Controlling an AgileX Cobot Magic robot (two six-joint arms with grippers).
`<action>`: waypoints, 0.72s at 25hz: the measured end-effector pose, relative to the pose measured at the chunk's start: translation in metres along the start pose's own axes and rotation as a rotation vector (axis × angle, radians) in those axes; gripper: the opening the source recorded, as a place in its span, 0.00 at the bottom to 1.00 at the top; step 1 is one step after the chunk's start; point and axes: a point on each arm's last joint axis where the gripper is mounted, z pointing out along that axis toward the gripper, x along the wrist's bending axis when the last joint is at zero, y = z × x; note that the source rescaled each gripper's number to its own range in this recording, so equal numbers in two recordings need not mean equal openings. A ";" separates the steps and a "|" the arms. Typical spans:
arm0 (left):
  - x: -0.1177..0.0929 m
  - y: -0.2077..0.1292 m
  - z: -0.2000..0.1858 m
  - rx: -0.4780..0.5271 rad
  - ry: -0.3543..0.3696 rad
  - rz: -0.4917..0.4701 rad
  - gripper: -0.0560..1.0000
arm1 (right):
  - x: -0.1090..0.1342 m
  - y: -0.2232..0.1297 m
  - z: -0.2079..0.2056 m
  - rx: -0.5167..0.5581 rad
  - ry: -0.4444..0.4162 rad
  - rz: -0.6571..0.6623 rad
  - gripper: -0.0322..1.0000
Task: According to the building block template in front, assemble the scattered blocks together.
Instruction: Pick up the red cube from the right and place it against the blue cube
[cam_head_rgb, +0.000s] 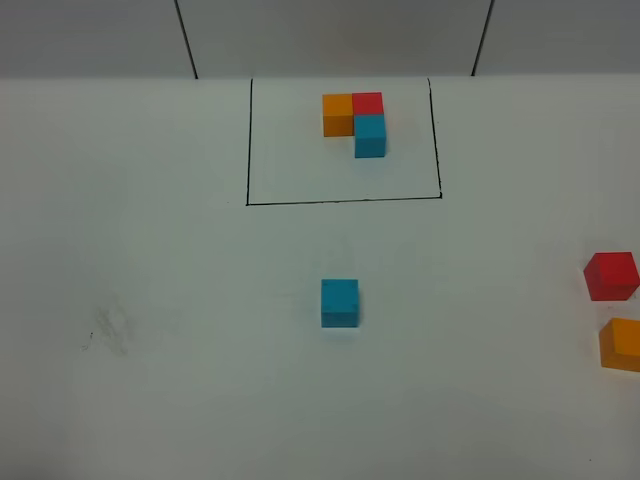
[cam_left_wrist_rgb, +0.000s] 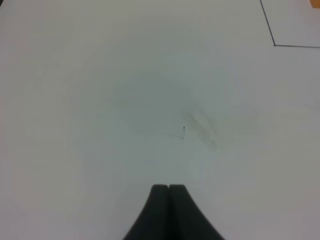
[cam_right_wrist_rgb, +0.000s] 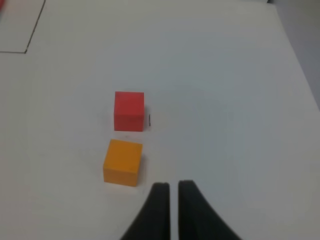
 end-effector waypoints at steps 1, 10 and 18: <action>0.000 0.000 0.000 0.000 0.000 0.000 0.05 | 0.000 0.000 0.000 0.000 0.000 0.000 0.03; 0.000 0.000 0.000 0.000 0.000 0.000 0.05 | 0.000 0.000 0.000 0.000 0.000 0.000 0.03; 0.000 0.000 0.000 0.000 0.000 0.000 0.05 | 0.000 0.000 0.000 0.000 0.000 0.000 0.03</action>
